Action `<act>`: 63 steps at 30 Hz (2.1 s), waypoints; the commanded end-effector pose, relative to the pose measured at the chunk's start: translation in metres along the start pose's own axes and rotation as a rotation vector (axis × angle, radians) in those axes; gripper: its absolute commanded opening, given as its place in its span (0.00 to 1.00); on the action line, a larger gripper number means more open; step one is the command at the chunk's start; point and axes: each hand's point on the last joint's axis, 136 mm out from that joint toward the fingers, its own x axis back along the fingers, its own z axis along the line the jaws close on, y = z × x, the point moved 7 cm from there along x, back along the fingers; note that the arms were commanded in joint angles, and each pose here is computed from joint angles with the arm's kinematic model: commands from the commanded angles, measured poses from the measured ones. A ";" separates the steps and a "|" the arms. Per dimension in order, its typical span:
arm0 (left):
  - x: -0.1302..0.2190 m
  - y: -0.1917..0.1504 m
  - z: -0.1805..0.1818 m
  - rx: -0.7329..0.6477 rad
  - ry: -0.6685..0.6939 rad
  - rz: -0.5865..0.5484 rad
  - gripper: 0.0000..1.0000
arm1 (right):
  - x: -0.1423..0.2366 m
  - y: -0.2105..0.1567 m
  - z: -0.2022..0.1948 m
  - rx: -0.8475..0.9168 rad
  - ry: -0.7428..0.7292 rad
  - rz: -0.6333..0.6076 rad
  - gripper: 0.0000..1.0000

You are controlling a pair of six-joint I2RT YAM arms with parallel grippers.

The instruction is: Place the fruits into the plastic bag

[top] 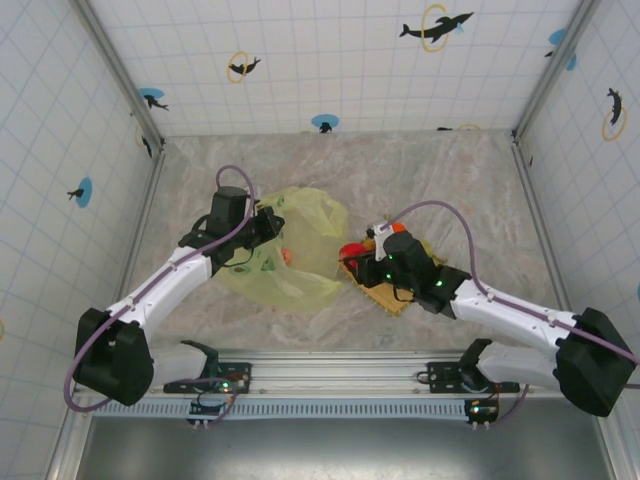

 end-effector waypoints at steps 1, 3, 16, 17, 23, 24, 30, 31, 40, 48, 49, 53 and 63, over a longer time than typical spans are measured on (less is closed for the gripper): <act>0.001 -0.003 -0.003 -0.013 -0.016 0.014 0.00 | -0.008 0.007 0.014 0.046 0.106 -0.042 0.52; 0.002 -0.003 -0.004 -0.012 -0.024 0.015 0.00 | -0.016 0.005 0.020 0.061 0.139 -0.027 0.52; 0.003 -0.005 -0.010 0.009 -0.084 0.022 0.00 | -0.084 -0.003 0.057 0.124 0.252 0.070 0.52; 0.003 -0.005 -0.010 0.011 -0.088 0.025 0.00 | -0.091 -0.002 0.058 0.112 0.243 0.074 0.52; 0.004 -0.007 -0.014 0.013 -0.122 0.038 0.00 | -0.120 0.007 0.050 -0.027 0.131 -0.027 0.51; 0.004 -0.007 -0.014 0.013 -0.128 0.041 0.00 | -0.123 0.007 0.046 -0.060 0.087 -0.056 0.51; 0.002 -0.006 -0.018 0.003 -0.155 0.052 0.00 | -0.146 0.020 0.040 -0.208 -0.068 -0.202 0.53; 0.002 -0.006 -0.019 0.001 -0.159 0.057 0.00 | -0.151 0.022 0.041 -0.230 -0.076 -0.218 0.55; 0.000 -0.005 -0.019 -0.012 -0.159 0.061 0.00 | -0.191 0.030 0.048 -0.356 -0.045 -0.259 0.65; -0.001 -0.006 -0.017 -0.017 -0.145 0.062 0.00 | -0.178 0.029 0.054 -0.283 0.079 -0.195 0.82; -0.001 -0.006 -0.016 -0.018 -0.143 0.061 0.00 | -0.174 0.028 0.053 -0.275 0.089 -0.187 0.82; -0.001 -0.007 -0.014 -0.023 -0.130 0.057 0.00 | -0.158 0.021 0.052 -0.236 0.110 -0.162 0.84; -0.004 -0.007 -0.008 -0.044 -0.089 0.046 0.00 | -0.105 0.013 0.043 -0.020 0.055 -0.092 0.81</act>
